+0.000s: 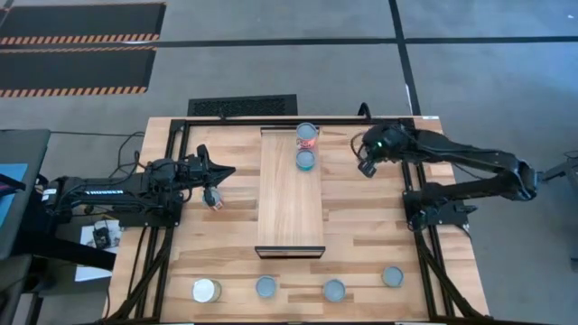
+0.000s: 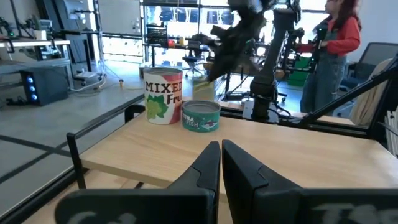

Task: Pick and place cans onto a shelf
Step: Put the big blue can on the shelf, then put the small red can on the shelf

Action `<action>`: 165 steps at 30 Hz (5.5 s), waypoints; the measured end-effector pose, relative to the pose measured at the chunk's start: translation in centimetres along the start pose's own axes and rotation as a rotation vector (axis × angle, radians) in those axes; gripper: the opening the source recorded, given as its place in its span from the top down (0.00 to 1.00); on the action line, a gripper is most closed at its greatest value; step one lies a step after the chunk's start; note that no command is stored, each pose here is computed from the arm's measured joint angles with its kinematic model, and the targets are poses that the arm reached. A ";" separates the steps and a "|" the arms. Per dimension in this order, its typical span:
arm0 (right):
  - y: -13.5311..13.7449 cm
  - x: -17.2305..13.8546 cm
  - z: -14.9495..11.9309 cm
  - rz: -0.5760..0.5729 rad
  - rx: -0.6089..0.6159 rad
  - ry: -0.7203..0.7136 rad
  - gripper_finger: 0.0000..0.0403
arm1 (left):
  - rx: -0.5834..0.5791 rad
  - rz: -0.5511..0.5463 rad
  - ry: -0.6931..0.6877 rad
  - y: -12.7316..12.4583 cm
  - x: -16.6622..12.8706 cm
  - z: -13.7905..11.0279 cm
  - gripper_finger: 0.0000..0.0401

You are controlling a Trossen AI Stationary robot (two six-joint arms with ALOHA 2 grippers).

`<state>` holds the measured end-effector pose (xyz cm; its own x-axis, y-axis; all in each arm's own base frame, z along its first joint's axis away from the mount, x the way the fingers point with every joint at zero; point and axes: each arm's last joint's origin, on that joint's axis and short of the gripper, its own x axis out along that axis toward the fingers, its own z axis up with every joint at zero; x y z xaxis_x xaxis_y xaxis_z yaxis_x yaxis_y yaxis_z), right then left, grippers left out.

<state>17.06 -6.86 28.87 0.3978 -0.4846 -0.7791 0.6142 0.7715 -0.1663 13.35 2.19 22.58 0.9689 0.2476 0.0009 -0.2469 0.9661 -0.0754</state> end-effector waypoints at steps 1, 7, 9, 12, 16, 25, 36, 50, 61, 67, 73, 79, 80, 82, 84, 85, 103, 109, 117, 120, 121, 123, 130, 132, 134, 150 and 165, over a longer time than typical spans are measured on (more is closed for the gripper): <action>0.6 -1.0 0.1 0.031 -0.021 -0.006 0.98 | 0.000 0.000 0.000 0.0 0.0 0.0 0.98; 4.8 -6.7 0.9 0.235 -0.152 -0.140 0.98 | 0.000 0.000 0.000 0.0 0.0 0.0 0.98; 6.6 -8.1 1.4 0.295 -0.198 -0.231 0.98 | 0.000 0.000 0.000 0.0 0.0 0.0 0.98; 9.2 -9.4 2.1 0.360 -0.287 -0.348 0.98 | 0.000 0.000 0.000 0.0 0.0 0.0 0.98; 12.9 -9.3 3.0 0.401 -0.430 -0.427 0.98 | 0.000 0.000 0.000 0.0 0.0 0.0 0.98; 16.5 -6.6 6.6 0.347 -0.591 -0.356 0.98 | 0.000 0.000 0.006 0.0 0.0 -0.1 0.98; 14.8 -3.9 9.4 0.384 -0.532 -0.257 0.97 | 0.001 0.000 0.006 0.0 0.0 -0.1 0.98; 13.7 -3.2 10.1 0.392 -0.494 -0.234 0.94 | 0.001 0.001 0.011 0.0 0.0 -0.1 0.98; 14.5 -1.9 10.3 0.407 -0.503 -0.218 0.94 | 0.001 0.000 0.010 0.0 0.0 -0.1 0.98; 14.5 -1.6 10.3 0.405 -0.504 -0.212 0.93 | 0.002 0.001 0.010 0.0 0.0 -0.1 0.98; 14.6 -1.6 10.4 0.402 -0.503 -0.216 0.88 | 0.004 0.001 0.011 0.0 0.0 -0.1 0.98; 14.6 -1.6 10.5 0.401 -0.497 -0.229 0.77 | 0.004 0.001 0.011 0.0 0.0 -0.1 0.98; 14.5 -1.7 10.5 0.402 -0.495 -0.233 0.75 | 0.004 0.001 0.011 0.0 0.0 -0.1 0.98; 14.4 -1.9 10.5 0.403 -0.492 -0.241 0.71 | 0.004 0.001 0.011 0.0 0.0 -0.1 0.98; 14.3 -2.2 10.6 0.407 -0.487 -0.256 0.66 | 0.004 0.001 0.011 0.0 0.0 -0.1 0.98; 14.1 -2.4 10.5 0.406 -0.488 -0.254 0.64 | 0.004 0.001 0.011 0.0 0.0 -0.1 0.98; 12.3 -8.5 7.9 0.400 -0.582 -0.317 0.75 | 0.019 0.001 0.020 0.0 0.0 -0.2 0.98; 12.1 -8.3 4.8 0.429 -0.614 -0.350 0.96 | 0.039 -0.054 0.027 -0.2 0.0 -0.2 0.98; 11.5 -4.0 -0.5 0.519 -0.536 -0.516 0.96 | 0.059 -0.080 0.040 -0.2 0.1 -0.4 0.98; 11.1 -2.5 -2.2 0.527 -0.501 -0.585 0.98 | 0.073 -0.085 0.049 -0.3 0.2 -0.5 0.98; 10.9 -2.1 -2.7 0.529 -0.489 -0.605 0.99 | 0.075 -0.091 0.054 -0.3 0.2 -0.5 0.98; 10.5 -1.5 -3.5 0.535 -0.459 -0.652 0.98 | 0.081 -0.105 0.062 -0.4 0.3 -0.6 0.98; 9.1 -0.1 -6.1 0.544 -0.399 -0.756 0.97 | 0.149 -0.169 0.066 -1.2 0.3 -0.8 0.98; 8.9 0.3 -6.6 0.541 -0.383 -0.773 0.98 | 0.161 -0.191 0.067 -1.5 0.3 -0.8 0.98; 8.6 0.8 -7.0 0.535 -0.364 -0.793 0.99 | 0.175 -0.219 0.065 -1.8 0.2 -0.9 0.98; 7.6 2.3 -7.6 0.479 -0.323 -0.766 0.97 | 0.007 -0.075 0.408 -2.9 -0.9 2.3 0.98; 5.8 3.7 -6.7 0.461 -0.295 -0.734 0.97 | -0.154 0.218 0.918 -3.3 0.8 0.4 0.87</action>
<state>17.50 -1.37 20.97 0.9558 -0.1648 -0.2436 0.1279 0.9787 -0.1603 14.97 -0.76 23.21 0.5550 0.2040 -0.8065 -0.4816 0.8692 -0.1116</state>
